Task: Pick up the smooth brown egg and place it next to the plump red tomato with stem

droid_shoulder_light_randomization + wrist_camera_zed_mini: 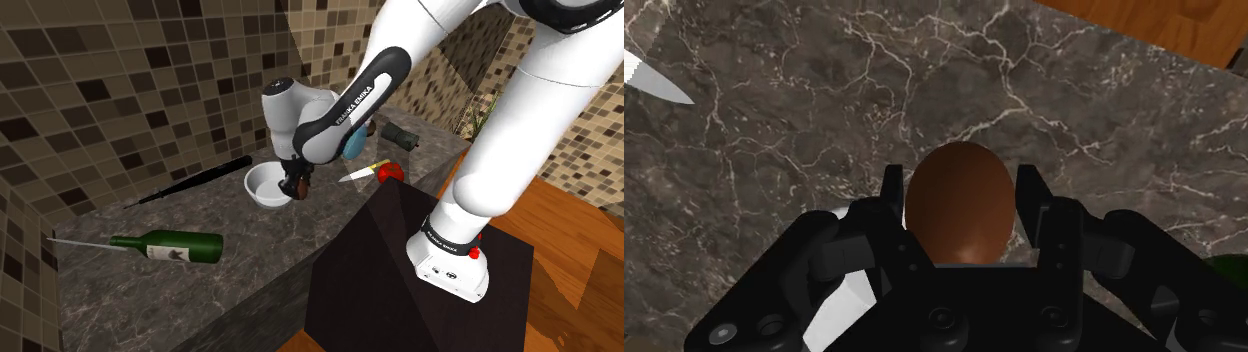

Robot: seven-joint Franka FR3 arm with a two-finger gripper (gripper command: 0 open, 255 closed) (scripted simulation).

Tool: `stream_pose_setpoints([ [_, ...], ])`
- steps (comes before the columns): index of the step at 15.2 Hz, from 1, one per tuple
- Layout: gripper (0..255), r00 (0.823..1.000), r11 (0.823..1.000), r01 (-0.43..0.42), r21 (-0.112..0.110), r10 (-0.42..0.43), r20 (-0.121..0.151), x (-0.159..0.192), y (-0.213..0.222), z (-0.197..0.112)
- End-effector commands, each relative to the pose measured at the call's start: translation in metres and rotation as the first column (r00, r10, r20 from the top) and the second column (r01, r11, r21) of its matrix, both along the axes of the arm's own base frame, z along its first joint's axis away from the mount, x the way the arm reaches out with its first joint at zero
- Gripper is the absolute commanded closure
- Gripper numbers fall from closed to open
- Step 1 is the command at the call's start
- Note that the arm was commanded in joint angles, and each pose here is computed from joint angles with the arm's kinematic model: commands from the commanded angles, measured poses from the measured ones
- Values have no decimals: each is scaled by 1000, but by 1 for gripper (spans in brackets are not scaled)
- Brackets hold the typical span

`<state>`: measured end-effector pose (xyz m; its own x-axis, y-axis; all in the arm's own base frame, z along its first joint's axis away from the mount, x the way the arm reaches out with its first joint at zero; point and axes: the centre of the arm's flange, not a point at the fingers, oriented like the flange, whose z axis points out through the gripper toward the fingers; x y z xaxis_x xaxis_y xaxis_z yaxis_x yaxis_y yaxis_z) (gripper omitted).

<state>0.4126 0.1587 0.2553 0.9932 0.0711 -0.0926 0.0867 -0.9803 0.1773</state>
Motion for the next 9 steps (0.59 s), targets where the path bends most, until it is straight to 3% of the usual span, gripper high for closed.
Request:
stream_pose_setpoints([
  [1, 255, 1000, 1000, -1, 1, 1, 0, 0, -28, -1],
  [9, 255, 1000, 1000, -1, 1, 1, 0, -6, -133, -1],
])
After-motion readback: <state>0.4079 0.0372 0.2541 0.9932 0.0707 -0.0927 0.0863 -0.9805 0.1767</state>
